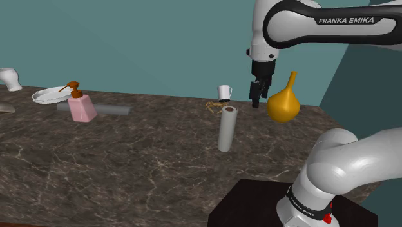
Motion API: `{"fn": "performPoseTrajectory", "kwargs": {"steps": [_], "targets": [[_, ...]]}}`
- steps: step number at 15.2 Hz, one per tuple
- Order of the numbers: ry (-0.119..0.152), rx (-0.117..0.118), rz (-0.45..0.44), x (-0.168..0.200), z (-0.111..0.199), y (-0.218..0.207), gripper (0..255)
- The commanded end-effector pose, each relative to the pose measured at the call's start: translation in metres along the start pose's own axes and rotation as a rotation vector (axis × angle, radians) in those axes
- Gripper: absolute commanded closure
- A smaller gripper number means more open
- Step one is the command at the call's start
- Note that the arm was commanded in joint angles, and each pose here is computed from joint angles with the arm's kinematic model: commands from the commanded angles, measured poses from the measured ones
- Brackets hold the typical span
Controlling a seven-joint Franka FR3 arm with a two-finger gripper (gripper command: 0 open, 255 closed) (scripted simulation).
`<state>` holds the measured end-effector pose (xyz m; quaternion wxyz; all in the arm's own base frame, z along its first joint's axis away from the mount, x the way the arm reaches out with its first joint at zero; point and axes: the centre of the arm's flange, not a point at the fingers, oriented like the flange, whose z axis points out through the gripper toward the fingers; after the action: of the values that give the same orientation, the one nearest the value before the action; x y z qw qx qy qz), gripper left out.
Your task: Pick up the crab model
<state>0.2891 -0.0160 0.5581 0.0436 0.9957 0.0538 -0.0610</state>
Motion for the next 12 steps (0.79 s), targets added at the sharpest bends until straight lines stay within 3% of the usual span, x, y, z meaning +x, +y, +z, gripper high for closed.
{"fn": "performPoseTrajectory", "kwargs": {"steps": [1,12], "targets": [[0.000,0.000,0.000,0.000,0.000,0.000,0],[0.028,-0.078,-0.271,0.087,0.058,0.084,0]]}}
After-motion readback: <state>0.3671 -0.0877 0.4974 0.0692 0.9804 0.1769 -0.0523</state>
